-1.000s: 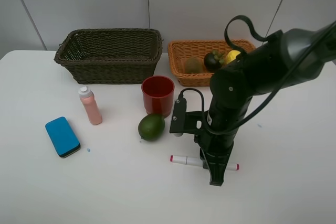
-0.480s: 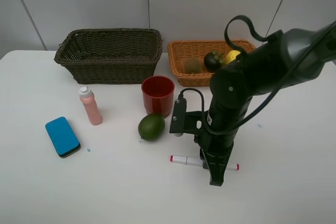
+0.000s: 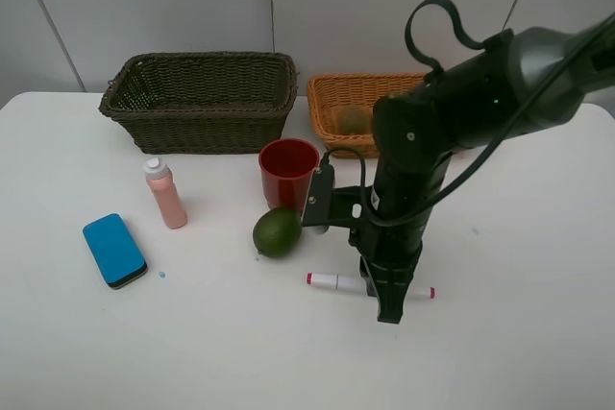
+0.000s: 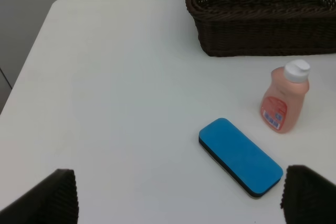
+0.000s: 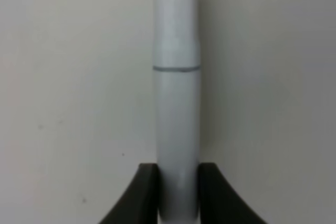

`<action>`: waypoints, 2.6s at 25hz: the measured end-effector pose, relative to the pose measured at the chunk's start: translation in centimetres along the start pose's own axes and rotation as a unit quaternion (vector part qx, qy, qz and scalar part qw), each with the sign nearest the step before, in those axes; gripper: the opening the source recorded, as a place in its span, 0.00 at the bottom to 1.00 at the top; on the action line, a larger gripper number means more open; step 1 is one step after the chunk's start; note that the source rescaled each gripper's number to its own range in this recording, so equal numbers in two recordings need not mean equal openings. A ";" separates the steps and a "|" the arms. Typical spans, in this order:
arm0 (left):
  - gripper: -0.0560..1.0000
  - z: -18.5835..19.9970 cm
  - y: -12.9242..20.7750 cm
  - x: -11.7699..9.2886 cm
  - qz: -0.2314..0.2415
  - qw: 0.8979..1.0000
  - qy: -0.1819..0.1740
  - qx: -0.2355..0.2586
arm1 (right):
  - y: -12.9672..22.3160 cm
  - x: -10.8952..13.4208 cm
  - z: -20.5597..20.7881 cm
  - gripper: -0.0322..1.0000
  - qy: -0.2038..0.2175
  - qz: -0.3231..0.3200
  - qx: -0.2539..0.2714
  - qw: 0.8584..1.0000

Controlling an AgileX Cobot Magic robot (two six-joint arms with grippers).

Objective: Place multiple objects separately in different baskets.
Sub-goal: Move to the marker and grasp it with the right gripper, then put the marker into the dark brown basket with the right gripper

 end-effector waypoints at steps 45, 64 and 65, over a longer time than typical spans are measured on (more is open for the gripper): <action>1.00 0.0 0.0 0.0 0.000 1.000 0.000 0.000 | -13.6 -9.4 17.7 0.03 0.239 -0.024 -0.388 0.890; 1.00 0.0 0.0 0.0 0.000 1.000 0.000 0.000 | -20.3 -15.5 9.5 0.03 0.274 -0.086 -0.510 0.811; 1.00 0.0 0.0 0.0 0.000 1.000 0.000 0.000 | -20.4 -15.9 9.2 0.03 0.269 -0.093 -0.505 0.815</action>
Point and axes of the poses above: a point on each arm's last joint axis where the gripper is mounted, z pointing back along that axis away from the gripper, x along the wrist's bending axis when the last joint is at zero, y = z × x, the point moved 3 cm from there along -z, pointing out along that axis toward the gripper, and after that the axes turned 8 degrees about -z, right-handed, at the moved point
